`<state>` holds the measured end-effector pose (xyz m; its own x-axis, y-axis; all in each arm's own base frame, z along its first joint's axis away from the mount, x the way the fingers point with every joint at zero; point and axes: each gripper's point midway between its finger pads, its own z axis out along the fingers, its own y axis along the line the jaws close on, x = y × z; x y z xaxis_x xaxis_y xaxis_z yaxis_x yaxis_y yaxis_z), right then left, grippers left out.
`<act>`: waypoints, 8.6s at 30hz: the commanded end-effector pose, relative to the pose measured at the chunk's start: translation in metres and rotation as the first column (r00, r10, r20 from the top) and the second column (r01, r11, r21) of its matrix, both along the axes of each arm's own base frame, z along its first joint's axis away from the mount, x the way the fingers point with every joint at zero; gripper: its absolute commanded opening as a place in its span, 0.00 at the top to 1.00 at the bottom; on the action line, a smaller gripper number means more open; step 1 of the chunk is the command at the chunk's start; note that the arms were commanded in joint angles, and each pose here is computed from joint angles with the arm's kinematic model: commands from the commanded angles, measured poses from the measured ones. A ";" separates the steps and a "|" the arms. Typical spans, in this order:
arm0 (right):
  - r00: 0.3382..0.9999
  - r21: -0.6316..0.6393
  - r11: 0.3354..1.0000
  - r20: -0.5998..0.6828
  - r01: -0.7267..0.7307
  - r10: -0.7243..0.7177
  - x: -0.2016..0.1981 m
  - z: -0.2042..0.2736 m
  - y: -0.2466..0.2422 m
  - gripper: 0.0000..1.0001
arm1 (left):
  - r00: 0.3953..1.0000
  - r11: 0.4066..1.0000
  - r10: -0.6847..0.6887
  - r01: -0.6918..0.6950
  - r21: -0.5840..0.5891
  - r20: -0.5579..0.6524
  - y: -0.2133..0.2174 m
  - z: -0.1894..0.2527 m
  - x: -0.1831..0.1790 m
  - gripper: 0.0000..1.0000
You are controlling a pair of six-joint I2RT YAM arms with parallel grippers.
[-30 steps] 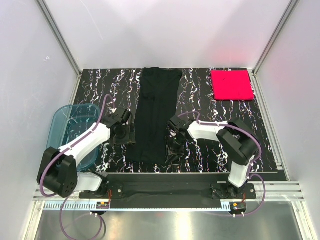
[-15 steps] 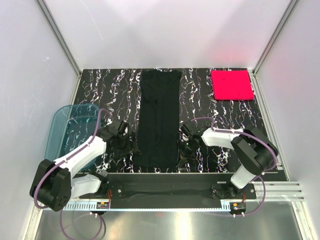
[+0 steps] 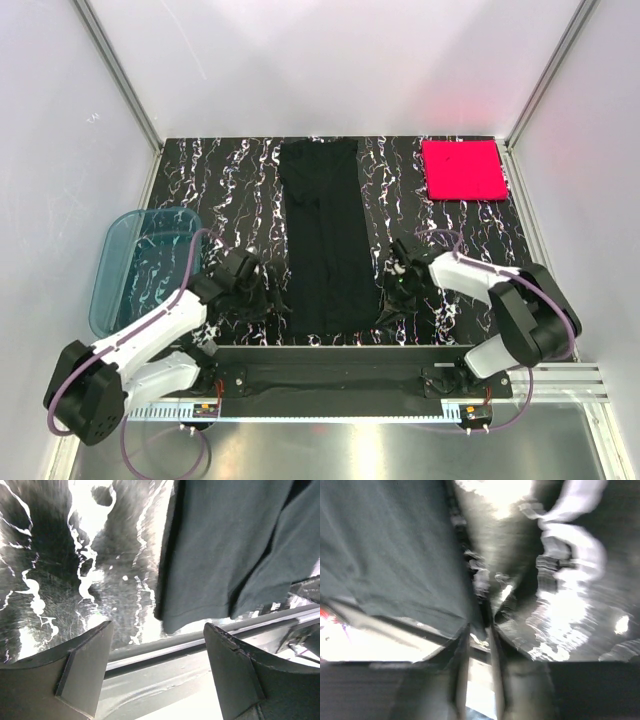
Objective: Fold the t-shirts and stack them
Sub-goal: Fold the tshirt
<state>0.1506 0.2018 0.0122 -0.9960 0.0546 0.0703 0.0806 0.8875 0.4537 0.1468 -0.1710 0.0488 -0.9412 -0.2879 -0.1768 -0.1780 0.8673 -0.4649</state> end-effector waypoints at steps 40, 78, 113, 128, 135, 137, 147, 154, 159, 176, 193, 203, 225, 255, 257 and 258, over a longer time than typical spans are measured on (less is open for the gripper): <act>0.729 0.460 0.886 0.626 -0.058 -0.277 0.472 0.101 0.088 0.88 | 0.713 0.865 0.389 -0.065 -0.498 0.583 -0.056 0.086 0.486 0.73; 0.871 0.171 0.953 0.390 0.250 -0.298 0.351 0.139 -0.033 0.50 | 0.828 0.965 0.211 -0.091 -0.246 0.520 -0.015 0.188 0.384 0.30; 0.974 0.147 0.964 0.006 0.222 -0.226 0.024 0.006 -0.026 0.55 | 0.983 0.983 0.172 -0.175 -0.050 -0.063 -0.027 -0.027 0.009 0.49; 0.973 0.129 0.964 -0.019 0.233 -0.232 0.024 -0.010 -0.026 0.53 | 0.966 0.979 0.197 -0.202 -0.010 -0.168 -0.022 -0.050 -0.023 0.58; 0.975 0.111 0.969 -0.041 0.220 -0.217 0.017 -0.014 -0.024 0.53 | 0.962 0.981 0.194 -0.196 0.006 -0.195 -0.019 -0.057 -0.030 0.67; 0.975 0.106 0.970 -0.048 0.219 -0.215 0.015 -0.015 -0.024 0.54 | 0.962 0.981 0.189 -0.192 0.007 -0.195 -0.019 -0.057 -0.030 0.68; 0.981 0.125 0.974 -0.063 0.190 -0.183 0.012 -0.024 -0.015 0.73 | 0.966 0.983 0.178 -0.182 -0.005 -0.185 -0.020 -0.057 -0.030 0.85; 0.987 0.153 0.975 -0.019 0.159 -0.158 0.005 0.014 -0.016 0.95 | 0.977 0.989 0.148 -0.142 0.051 -0.150 -0.006 -0.048 -0.033 1.00; 0.990 0.175 0.974 -0.029 0.142 -0.139 -0.009 0.022 -0.016 1.00 | 0.978 0.988 0.152 -0.151 0.020 -0.140 -0.004 -0.041 -0.039 1.00; 0.987 0.217 0.975 0.138 0.049 -0.080 0.076 0.094 0.009 1.00 | 0.989 0.989 0.145 -0.145 0.004 0.032 -0.018 0.059 0.051 1.00; 0.981 0.231 0.972 0.174 0.042 -0.083 0.262 0.084 0.024 1.00 | 0.994 0.989 0.081 -0.088 0.119 0.067 -0.015 0.061 0.256 1.00; 0.982 0.272 0.961 0.163 0.048 -0.095 0.304 0.072 0.033 1.00 | 0.996 0.995 0.071 -0.074 0.071 0.049 -0.016 0.037 0.295 1.00; 0.956 0.276 0.950 0.210 0.143 -0.205 0.354 0.064 0.012 0.94 | 0.978 0.995 0.101 -0.099 -0.024 0.184 -0.020 0.043 0.361 1.00; 0.992 0.200 0.977 0.116 -0.070 0.048 0.257 0.043 0.075 0.78 | 0.995 0.999 0.011 -0.006 -0.050 0.099 -0.047 0.017 0.274 0.80; 0.993 0.170 0.983 0.102 -0.070 0.053 0.250 0.034 0.068 0.78 | 0.999 1.000 -0.012 0.012 -0.013 0.045 -0.049 0.003 0.259 0.81; 0.995 0.158 0.985 0.078 -0.066 0.054 0.239 0.028 0.063 0.78 | 1.000 0.999 -0.008 0.008 0.032 0.022 -0.044 -0.010 0.249 0.81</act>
<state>0.3963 0.2788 0.0419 -0.9998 -0.0076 0.0160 0.0037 0.7926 0.6097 0.4090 -0.2156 0.0455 -0.9317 -0.2968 -0.2094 -0.1661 0.8608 -0.4810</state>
